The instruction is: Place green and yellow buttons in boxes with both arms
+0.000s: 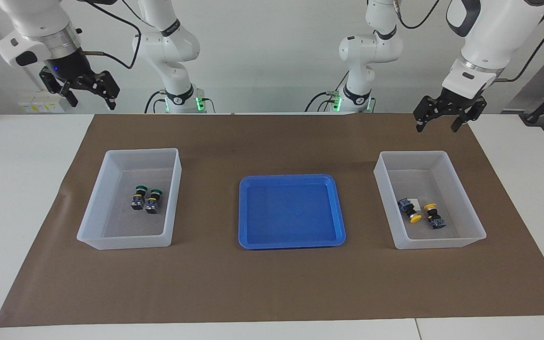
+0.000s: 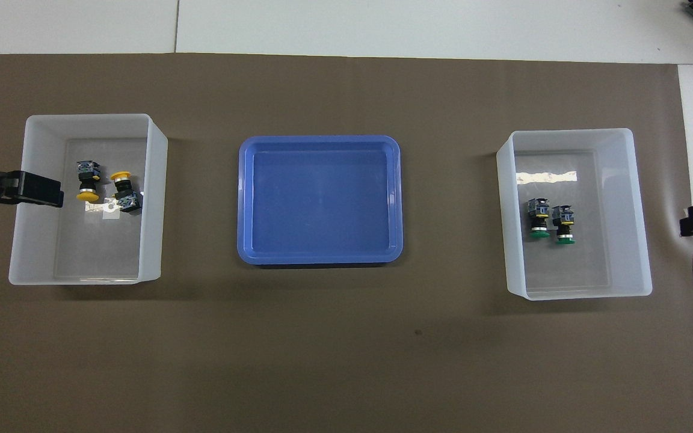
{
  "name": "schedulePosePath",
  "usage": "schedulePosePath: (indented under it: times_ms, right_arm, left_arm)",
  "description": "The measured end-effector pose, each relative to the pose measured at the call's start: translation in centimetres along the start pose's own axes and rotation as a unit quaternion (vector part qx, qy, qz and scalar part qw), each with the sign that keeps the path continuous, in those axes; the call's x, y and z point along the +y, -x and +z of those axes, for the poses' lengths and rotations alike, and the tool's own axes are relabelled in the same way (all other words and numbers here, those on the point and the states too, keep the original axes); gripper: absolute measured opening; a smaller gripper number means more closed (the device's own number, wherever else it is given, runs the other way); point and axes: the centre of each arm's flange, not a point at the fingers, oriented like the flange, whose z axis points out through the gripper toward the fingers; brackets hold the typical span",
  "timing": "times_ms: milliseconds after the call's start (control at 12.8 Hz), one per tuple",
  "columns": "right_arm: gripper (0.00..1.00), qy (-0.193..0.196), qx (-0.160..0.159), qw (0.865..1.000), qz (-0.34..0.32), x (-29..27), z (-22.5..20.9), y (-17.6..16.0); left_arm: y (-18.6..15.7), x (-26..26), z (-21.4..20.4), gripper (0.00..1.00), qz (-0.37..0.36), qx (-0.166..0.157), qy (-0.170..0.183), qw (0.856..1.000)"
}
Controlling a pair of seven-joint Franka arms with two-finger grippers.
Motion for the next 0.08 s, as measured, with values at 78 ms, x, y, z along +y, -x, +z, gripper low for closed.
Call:
schedulePosePath:
  times_ms: [78]
  right_arm:
    - [1.00,0.000,0.000,1.000,0.000,0.00,0.03,-0.01]
  left_arm:
    - [0.00,0.00,0.00,1.00,0.000,0.000,0.000,1.000]
